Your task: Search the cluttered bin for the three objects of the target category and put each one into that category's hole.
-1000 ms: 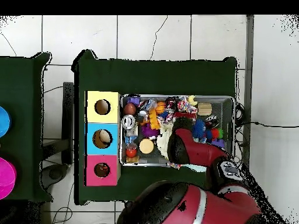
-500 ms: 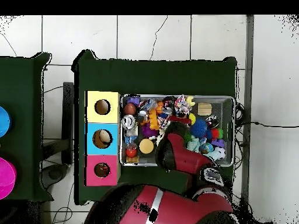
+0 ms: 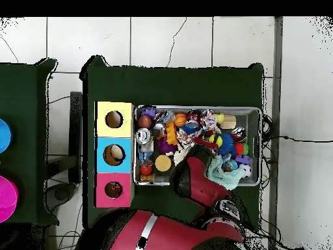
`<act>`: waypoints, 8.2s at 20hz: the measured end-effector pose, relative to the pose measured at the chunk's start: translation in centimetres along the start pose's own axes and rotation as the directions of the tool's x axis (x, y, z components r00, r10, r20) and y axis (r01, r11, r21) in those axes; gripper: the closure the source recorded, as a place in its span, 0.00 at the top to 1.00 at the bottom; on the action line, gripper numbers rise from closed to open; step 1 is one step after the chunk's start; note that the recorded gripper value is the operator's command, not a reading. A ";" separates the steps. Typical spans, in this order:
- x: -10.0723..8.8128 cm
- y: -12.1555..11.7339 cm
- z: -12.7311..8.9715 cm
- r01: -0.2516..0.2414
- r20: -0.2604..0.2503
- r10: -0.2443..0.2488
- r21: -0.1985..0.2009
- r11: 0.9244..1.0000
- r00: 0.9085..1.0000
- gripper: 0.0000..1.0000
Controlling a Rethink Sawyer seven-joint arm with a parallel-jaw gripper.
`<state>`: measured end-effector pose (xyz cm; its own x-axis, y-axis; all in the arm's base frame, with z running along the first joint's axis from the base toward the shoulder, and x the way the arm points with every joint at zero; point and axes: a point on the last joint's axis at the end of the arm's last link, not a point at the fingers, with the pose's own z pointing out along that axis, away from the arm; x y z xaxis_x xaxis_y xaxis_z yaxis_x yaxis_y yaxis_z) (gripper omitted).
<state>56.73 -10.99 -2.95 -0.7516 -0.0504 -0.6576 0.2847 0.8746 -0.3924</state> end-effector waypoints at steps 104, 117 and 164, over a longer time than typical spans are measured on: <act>-2.3 -4.1 7.3 0.076 0.008 -0.076 -0.090 0.993 0.997 1.00; -4.9 -3.8 8.3 0.087 0.059 -0.082 -0.085 0.993 0.995 1.00; -3.0 -2.2 10.5 -0.237 -0.227 0.199 -0.157 0.959 0.954 1.00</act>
<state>64.62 -17.82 -6.87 -0.7951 0.2349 -0.5592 0.3576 0.9262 -0.1194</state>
